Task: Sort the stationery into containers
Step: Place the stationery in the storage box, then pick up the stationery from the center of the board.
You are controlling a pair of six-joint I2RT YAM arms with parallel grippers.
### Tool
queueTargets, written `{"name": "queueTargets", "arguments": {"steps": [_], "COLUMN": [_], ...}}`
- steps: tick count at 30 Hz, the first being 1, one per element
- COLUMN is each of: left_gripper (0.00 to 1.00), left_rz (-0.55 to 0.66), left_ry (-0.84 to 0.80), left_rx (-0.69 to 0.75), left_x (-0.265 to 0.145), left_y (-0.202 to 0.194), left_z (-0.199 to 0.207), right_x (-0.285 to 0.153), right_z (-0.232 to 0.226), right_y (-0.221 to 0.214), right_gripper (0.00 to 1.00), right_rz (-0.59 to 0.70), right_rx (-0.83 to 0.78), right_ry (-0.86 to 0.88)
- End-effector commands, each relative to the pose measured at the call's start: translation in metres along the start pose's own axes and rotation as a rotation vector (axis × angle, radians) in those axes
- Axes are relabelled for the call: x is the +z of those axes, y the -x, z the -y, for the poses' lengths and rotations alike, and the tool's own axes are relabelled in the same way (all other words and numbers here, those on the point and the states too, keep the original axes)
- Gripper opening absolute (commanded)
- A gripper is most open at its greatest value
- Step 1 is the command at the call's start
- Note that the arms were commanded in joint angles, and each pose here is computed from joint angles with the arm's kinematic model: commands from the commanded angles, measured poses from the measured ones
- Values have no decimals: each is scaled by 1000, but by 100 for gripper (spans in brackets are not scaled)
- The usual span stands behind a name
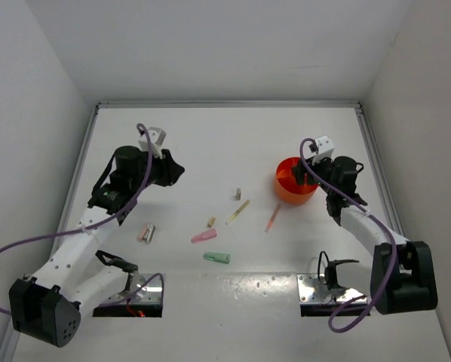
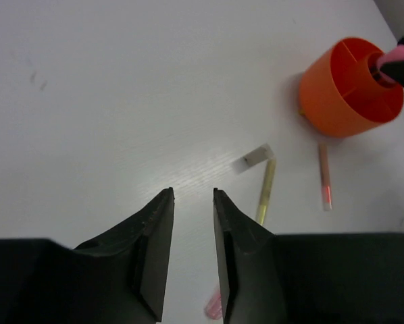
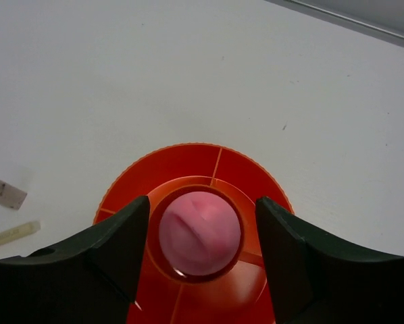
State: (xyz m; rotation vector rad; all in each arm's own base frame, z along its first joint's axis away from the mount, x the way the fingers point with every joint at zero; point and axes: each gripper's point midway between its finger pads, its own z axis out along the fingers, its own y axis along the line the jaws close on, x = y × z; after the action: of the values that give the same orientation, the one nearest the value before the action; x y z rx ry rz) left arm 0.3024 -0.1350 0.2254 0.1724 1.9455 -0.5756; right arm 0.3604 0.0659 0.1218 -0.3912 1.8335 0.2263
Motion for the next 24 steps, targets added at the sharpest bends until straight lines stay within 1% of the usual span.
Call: {"name": "queueTargets", "arguments": {"steps": [1, 2, 3, 5, 6, 7, 8, 9, 10, 11, 12, 13, 14, 15, 16, 17, 18, 19, 20, 21, 22, 24], "left_gripper": [33, 30, 27, 26, 19, 14, 7, 0, 0, 0, 0, 0, 12, 31, 70, 80, 87, 96, 96, 98, 98, 98], "left_rz": [-54, -68, -100, -142, -141, -148, -143, -120, -131, -117, -74, -72, -61, -23, 6, 25, 58, 75, 113, 122, 130, 167], "left_ry": [-151, -146, -162, -128, -122, -106, -86, 7, 111, 206, 374, 455, 521, 613, 652, 671, 696, 707, 703, 723, 730, 760], "left_rx": [70, 83, 101, 117, 121, 120, 122, 103, 33, 10, -4, -31, -39, -44, -64, -88, -101, -117, -138, -149, -150, -171], "left_x": [12, 16, 19, 26, 26, 26, 26, 25, 23, 18, 11, 3, -2, -12, -20, -25, -31, -35, -42, -47, -51, -63], "left_y": [-1, 0, -8, -17, -17, -19, -18, -13, -17, -17, -9, -11, -11, -5, 0, 2, 7, 10, 17, 16, 15, 19], "left_z": [39, 42, 51, 49, 50, 47, 43, 29, 14, 1, -26, -38, -49, -62, -69, -70, -73, -74, -72, -77, -78, -85], "right_x": [-11, -14, -19, -22, -24, -27, -29, -32, -35, -32, -30, -25, -19, -16, -23, -18, -12, -8, 2, 3, 9, 9], "right_z": [-11, -13, -18, -23, -29, -34, -46, -53, -60, -70, -78, -91, -93, -109, -122, -127, -145, -147, -152, -170, -174, -192], "right_y": [28, 40, 56, 67, 85, 82, 86, 103, 95, 90, 115, 74, 97, 89, 72, 67, 63, 54, 57, 51, 36, 21], "right_gripper": [64, 67, 71, 72, 72, 72, 72, 51, 30, 10, 0, 0, 0, 0, 12, 20, 29, 48, 53, 58, 63, 63], "right_rz": [77, 101, 122, 94, 118, 84, 89, 111, 56, 9, 10, -200, -218, -303, -426, -474, -522, -566, -546, -578, -629, -701], "right_rx": [-72, -93, -109, -110, -128, -111, -136, -162, -138, -79, -88, 26, 14, 44, 98, 99, 87, 62, 35, 25, 14, 22], "right_ry": [77, 89, 118, 165, 210, 240, 296, 333, 387, 455, 509, 595, 629, 681, 732, 739, 764, 713, 679, 682, 654, 652]}}
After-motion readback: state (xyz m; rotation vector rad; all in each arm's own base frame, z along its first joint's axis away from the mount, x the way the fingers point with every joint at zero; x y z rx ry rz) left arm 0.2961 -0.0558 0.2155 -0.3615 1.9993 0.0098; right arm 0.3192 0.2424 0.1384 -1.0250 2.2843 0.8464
